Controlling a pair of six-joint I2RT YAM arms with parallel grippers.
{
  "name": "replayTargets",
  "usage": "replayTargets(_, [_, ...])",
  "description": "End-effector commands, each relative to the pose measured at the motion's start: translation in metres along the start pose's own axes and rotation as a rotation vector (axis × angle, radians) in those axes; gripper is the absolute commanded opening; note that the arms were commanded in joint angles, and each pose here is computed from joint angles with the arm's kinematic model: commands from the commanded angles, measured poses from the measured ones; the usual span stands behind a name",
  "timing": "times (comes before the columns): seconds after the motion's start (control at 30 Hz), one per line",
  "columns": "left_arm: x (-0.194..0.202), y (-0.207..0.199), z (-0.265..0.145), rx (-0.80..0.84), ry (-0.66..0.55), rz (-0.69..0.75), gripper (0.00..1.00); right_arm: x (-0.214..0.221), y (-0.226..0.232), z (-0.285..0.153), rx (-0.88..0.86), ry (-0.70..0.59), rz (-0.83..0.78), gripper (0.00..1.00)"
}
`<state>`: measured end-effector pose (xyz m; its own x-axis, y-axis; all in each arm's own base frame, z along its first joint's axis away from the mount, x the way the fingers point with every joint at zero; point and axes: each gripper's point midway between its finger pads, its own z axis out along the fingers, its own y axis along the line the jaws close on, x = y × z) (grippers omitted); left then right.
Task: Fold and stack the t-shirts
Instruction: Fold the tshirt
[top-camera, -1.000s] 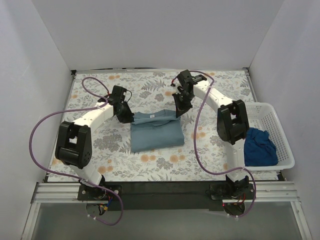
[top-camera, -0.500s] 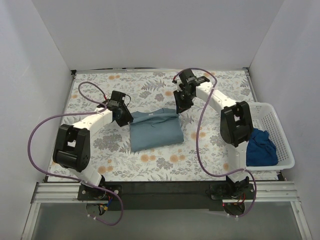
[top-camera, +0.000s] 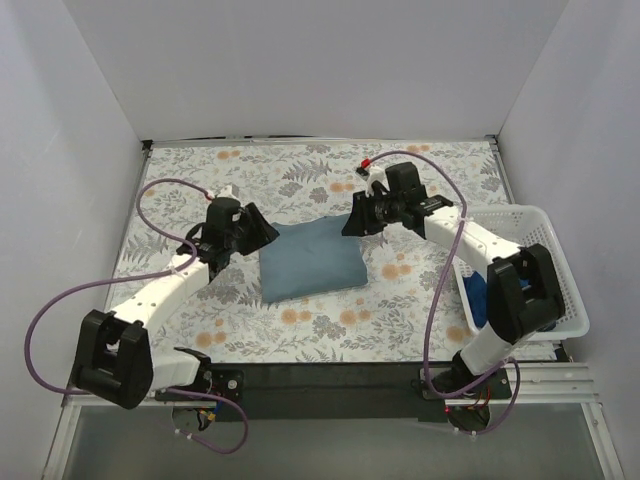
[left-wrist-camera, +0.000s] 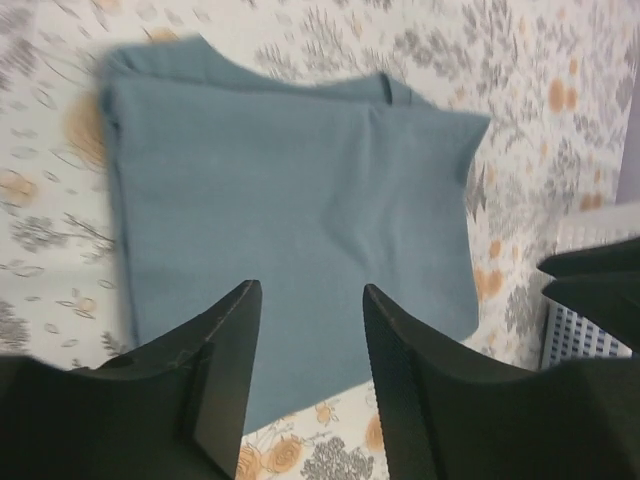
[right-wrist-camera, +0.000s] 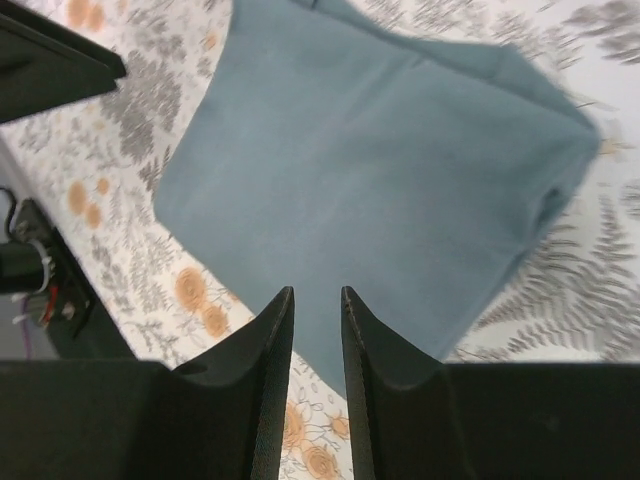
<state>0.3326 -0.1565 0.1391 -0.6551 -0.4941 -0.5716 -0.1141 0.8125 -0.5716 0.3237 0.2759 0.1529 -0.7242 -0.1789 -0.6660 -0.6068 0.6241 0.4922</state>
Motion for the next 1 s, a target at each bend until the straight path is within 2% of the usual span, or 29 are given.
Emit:
replayTargets(0.0, [0.021,-0.02,0.01,0.133,0.063,0.031,0.43,-0.012,0.028,0.02,-0.248,-0.067,-0.015,0.32])
replayTargets(0.13, [-0.001,-0.015,0.036,0.127,0.018,-0.043,0.29,-0.026,0.021,0.045,-0.341,-0.077,0.032,0.32])
replayTargets(0.17, [-0.002,-0.016,0.048,0.148,0.047,-0.088,0.26,-0.028,0.013,0.057,-0.348,-0.071,0.051,0.32])
replayTargets(0.27, [-0.01,0.002,0.077,0.127,0.063,-0.167,0.24,-0.04,-0.003,0.07,-0.378,-0.09,0.088,0.32])
replayTargets(0.33, [-0.02,0.008,0.092,0.118,0.061,-0.208,0.24,-0.043,-0.03,0.087,-0.369,-0.095,0.132,0.32])
replayTargets(0.47, [-0.015,0.038,0.122,0.058,0.093,-0.278,0.21,-0.028,-0.088,0.115,-0.311,-0.092,0.316,0.32])
replayTargets(0.57, [-0.006,0.058,0.133,0.02,0.111,-0.312,0.19,-0.025,-0.118,0.116,-0.293,-0.139,0.381,0.32])
replayTargets(0.7, [-0.002,0.073,0.135,-0.013,0.117,-0.322,0.19,-0.034,-0.13,0.103,-0.288,-0.177,0.432,0.32])
replayTargets(0.83, [-0.02,0.058,0.122,0.022,0.084,-0.291,0.29,-0.056,-0.106,0.073,-0.306,-0.219,0.393,0.33])
replayTargets(0.87, [-0.033,0.043,0.11,0.063,0.06,-0.279,0.35,-0.062,-0.093,0.059,-0.317,-0.233,0.378,0.33])
replayTargets(0.97, [-0.051,0.016,0.081,0.133,0.005,-0.245,0.44,-0.062,-0.058,0.031,-0.365,-0.239,0.345,0.33])
